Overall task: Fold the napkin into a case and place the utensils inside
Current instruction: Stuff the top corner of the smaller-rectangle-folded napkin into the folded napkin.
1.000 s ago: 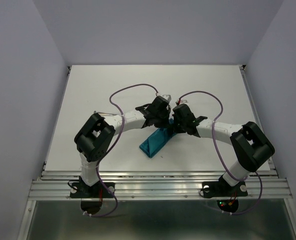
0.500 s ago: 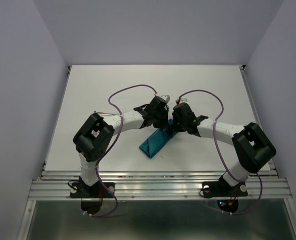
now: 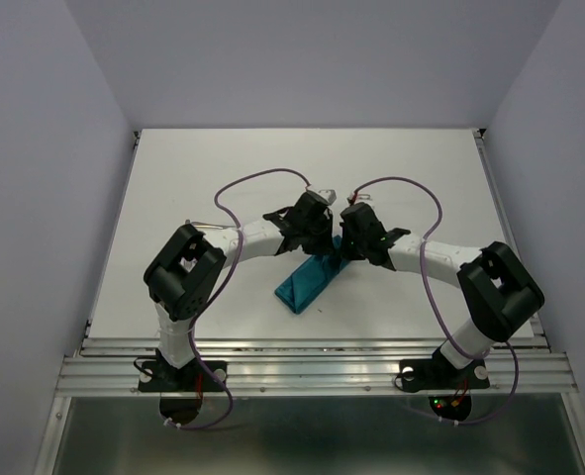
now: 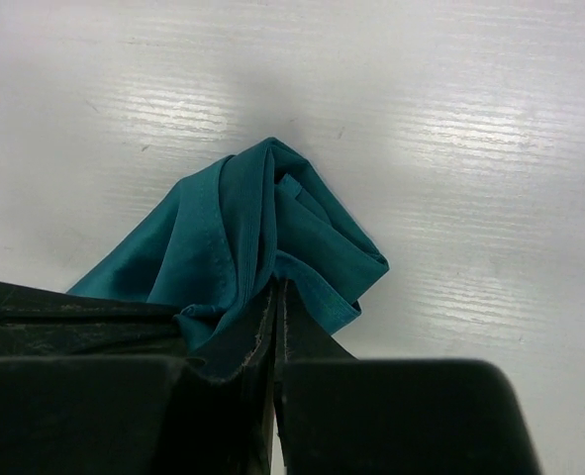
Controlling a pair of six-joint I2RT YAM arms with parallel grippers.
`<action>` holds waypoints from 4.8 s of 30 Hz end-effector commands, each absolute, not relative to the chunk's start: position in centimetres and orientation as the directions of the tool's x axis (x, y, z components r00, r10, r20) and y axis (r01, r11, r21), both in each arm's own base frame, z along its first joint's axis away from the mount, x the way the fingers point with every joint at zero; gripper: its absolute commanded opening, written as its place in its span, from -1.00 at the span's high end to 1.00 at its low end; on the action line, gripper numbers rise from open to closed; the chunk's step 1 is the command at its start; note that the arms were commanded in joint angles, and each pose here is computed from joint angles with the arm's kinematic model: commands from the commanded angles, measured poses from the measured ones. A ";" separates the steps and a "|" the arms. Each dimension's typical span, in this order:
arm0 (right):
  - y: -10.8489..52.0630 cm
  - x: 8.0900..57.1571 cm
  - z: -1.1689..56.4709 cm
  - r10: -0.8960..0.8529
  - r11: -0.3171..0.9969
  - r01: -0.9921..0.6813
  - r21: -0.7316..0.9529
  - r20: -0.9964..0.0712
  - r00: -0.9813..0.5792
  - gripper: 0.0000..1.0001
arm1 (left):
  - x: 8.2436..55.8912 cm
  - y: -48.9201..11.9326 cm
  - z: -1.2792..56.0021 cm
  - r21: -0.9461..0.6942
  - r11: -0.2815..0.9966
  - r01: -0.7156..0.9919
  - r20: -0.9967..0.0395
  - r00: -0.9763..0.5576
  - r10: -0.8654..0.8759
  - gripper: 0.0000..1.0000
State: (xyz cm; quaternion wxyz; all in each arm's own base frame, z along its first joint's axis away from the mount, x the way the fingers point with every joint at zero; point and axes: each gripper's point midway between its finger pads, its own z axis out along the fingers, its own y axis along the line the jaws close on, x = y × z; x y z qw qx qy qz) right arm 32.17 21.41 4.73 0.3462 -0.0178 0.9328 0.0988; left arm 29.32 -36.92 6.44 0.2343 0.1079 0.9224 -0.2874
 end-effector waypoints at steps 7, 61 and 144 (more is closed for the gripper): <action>22.4 34.0 9.7 0.141 0.963 -0.086 0.257 -0.747 -0.649 0.99 | 28.2 -37.0 7.1 -0.508 0.777 0.370 -0.491 -0.866 0.092 1.00; 22.8 32.8 8.4 0.138 0.953 -0.102 0.286 -0.708 -0.693 0.99 | 28.1 -37.6 10.2 -0.515 0.756 0.404 -0.525 -0.846 0.095 -0.40; 22.1 31.9 7.6 0.140 0.955 -0.089 0.282 -0.696 -0.704 0.99 | 30.5 -38.0 9.0 -0.614 0.736 0.283 -0.524 -0.845 -0.112 1.00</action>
